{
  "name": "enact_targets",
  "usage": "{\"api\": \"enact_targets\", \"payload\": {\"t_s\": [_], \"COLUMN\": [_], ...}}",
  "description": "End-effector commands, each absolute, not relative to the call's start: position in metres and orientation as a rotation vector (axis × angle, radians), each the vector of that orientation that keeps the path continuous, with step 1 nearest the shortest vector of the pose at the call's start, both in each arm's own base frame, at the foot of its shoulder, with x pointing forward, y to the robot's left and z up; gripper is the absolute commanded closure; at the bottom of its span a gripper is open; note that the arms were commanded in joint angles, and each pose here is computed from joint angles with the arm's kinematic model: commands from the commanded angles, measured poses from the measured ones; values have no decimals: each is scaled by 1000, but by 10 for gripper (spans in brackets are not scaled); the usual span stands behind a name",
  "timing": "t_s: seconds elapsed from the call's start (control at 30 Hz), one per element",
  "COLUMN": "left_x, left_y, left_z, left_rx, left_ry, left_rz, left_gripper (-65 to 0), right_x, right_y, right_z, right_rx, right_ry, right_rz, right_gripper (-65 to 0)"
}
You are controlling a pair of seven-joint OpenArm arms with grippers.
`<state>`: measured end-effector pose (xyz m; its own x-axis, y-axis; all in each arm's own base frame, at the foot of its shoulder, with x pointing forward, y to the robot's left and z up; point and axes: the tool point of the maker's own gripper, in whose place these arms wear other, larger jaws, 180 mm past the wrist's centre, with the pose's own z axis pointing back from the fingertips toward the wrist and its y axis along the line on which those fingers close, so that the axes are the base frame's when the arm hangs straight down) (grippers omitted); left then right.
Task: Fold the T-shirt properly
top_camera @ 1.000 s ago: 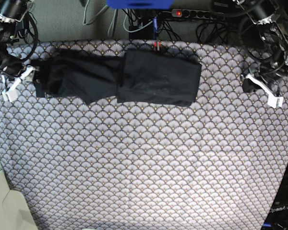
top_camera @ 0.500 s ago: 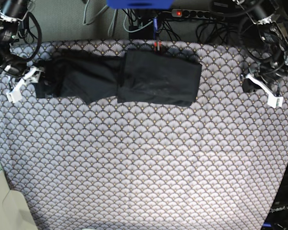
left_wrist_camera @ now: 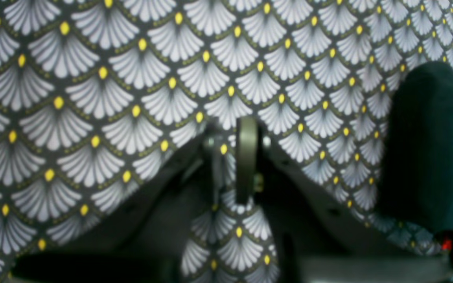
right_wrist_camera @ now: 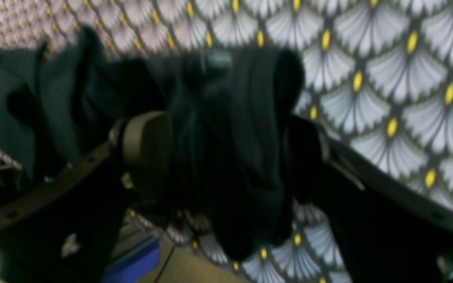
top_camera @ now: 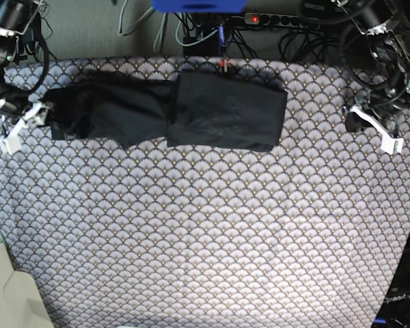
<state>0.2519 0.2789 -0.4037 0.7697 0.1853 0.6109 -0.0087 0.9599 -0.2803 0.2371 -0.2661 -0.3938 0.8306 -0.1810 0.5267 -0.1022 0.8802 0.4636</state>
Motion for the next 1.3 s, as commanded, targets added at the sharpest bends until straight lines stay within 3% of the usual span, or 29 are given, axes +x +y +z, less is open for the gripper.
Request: {"api": "enact_targets", "payload": {"t_s": [0.0,1.27], "left_x": [262,265], "left_y": [284,277], "left_z": [-389,-392], "left_rx": [-260,-279], "left_ry": [-739,-746], "left_rz": [91,102], "left_gripper": [-67,-67], "right_x": [246,220], "right_y": [-272,-246], "right_z": [-380,-395], "right_rx": [501,582], "right_ry": [-641,-531], "right_rz": [-30,-17], "right_gripper": [-480,-479]}}
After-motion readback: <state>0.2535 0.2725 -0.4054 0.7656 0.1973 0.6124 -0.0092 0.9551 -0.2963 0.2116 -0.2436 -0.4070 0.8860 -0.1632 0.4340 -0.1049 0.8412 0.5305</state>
